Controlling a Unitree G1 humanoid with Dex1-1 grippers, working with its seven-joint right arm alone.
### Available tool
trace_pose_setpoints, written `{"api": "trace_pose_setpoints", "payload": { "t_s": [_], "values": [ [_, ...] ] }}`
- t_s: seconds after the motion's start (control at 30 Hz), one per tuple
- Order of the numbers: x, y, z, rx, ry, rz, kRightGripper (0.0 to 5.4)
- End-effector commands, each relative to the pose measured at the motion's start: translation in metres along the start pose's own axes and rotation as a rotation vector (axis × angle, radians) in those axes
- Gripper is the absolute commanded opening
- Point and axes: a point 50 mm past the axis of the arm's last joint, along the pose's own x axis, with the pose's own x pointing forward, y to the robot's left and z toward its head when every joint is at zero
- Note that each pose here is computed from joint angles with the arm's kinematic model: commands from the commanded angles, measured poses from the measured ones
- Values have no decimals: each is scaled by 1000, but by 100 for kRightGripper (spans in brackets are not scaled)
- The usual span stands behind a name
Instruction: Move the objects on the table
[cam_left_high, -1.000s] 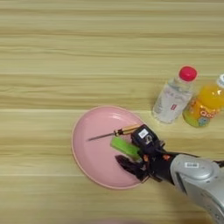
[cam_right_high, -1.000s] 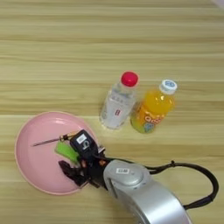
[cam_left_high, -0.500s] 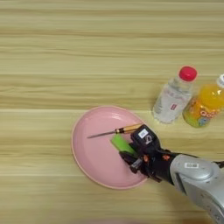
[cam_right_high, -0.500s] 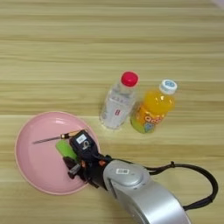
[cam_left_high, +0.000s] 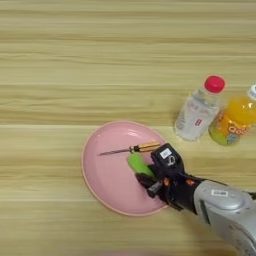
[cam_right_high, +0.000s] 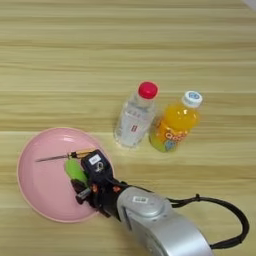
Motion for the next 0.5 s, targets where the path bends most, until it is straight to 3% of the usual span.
{"api": "trace_pose_setpoints", "payload": {
  "t_s": [0.03,0.2,0.5],
  "values": [
    [-10,-4,22,-33,-122,-32,140],
    [-19,-7,30,-17,-164,-49,140],
    [-38,-27,27,26,-186,-162,140]
  ]
}}
